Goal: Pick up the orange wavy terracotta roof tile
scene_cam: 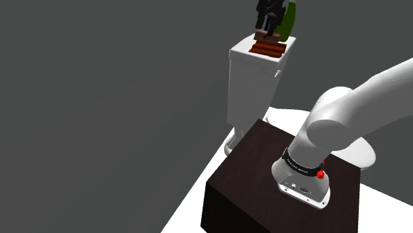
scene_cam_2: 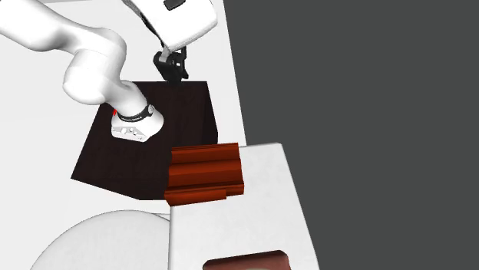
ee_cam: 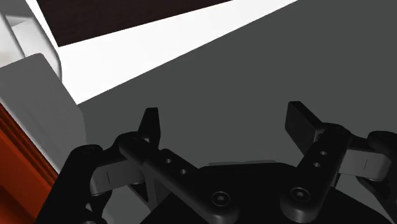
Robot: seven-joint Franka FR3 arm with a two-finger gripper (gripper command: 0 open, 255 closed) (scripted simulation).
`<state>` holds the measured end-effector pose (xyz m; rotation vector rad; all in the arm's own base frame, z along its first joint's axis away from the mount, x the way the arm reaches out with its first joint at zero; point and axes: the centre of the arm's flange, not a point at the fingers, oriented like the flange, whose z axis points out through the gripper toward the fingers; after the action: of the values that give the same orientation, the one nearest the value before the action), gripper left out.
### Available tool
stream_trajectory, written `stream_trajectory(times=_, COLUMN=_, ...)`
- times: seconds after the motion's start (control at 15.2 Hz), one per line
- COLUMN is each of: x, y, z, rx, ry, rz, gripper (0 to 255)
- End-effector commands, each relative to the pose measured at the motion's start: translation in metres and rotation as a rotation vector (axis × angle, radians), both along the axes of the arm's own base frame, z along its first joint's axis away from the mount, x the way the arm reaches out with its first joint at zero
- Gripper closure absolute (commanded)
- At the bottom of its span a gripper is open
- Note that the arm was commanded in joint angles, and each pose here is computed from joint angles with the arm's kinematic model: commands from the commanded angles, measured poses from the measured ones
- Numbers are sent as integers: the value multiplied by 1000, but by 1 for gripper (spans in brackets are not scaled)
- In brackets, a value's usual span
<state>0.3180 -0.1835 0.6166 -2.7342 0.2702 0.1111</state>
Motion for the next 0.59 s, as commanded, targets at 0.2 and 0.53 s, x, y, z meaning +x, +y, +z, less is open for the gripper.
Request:
stream_trajectory(times=0.2, x=-7, y=-91, z=-14, rx=184, ry=27, rz=-50, gripper=0)
stream_trajectory(times=0.53, x=-17, y=-177, z=-45, rx=366, ry=55, rz=-101, gripper=0)
